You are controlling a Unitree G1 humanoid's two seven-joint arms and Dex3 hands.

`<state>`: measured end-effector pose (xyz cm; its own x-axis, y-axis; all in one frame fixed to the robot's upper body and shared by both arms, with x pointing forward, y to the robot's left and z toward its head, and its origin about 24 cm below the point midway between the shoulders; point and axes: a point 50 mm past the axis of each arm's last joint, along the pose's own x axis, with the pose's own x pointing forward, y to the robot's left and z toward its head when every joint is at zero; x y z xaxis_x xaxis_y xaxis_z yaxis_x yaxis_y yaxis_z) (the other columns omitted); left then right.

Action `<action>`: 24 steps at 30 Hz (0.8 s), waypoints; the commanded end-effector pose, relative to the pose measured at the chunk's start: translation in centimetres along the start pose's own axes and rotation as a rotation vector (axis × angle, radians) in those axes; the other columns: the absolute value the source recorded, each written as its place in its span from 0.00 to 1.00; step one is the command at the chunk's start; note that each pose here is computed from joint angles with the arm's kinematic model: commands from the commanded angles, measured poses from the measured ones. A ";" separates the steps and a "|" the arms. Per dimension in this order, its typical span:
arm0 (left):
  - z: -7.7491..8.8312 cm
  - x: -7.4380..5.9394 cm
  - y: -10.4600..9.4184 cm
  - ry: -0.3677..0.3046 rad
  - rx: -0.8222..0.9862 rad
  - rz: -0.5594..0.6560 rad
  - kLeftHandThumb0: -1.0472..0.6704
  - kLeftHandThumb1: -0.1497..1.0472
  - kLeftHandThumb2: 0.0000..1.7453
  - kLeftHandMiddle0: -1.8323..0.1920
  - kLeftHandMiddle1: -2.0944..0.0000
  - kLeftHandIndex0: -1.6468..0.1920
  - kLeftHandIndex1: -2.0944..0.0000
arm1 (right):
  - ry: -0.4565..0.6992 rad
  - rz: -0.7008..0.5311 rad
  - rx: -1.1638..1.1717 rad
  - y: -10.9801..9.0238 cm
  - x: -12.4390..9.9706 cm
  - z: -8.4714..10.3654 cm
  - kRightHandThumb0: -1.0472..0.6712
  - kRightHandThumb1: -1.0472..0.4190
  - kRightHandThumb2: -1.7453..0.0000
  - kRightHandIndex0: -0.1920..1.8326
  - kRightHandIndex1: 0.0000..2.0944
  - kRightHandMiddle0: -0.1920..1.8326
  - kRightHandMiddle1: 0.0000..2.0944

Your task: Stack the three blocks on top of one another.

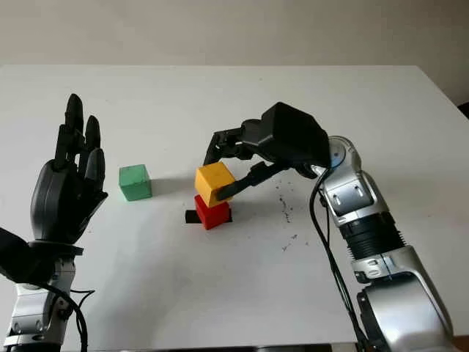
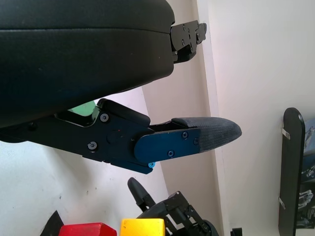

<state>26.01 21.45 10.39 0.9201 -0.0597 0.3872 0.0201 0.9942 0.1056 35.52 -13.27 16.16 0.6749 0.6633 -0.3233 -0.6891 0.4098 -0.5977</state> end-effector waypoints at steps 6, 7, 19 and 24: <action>0.1 -0.2 -0.2 -0.004 0.000 -0.004 0.22 1.00 0.31 1.00 1.00 1.00 1.00 | 0.018 0.018 -0.027 0.3 0.2 0.2 0.32 0.08 0.97 0.22 0.02 0.28 0.81; 0.1 -0.2 -0.2 -0.006 -0.002 -0.005 0.22 1.00 0.30 1.00 1.00 1.00 1.00 | 0.020 0.020 -0.029 0.3 0.2 0.2 0.32 0.08 0.97 0.22 0.02 0.28 0.81; 0.1 -0.3 -0.4 -0.004 -0.006 0.002 0.23 1.00 0.30 1.00 1.00 1.00 1.00 | 0.032 0.045 -0.038 0.7 0.5 0.0 0.32 0.08 0.97 0.22 0.02 0.27 0.81; 0.0 -0.3 -0.4 -0.001 0.006 0.001 0.22 1.00 0.29 1.00 1.00 1.00 1.00 | 0.030 0.043 -0.045 0.8 0.6 0.0 0.31 0.08 0.97 0.22 0.02 0.27 0.81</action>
<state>25.91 21.21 10.13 0.9238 -0.0491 0.3797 0.0110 0.9947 0.1018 35.40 -12.76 15.50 0.6580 0.6536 -0.3739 -0.7051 0.3606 -0.6106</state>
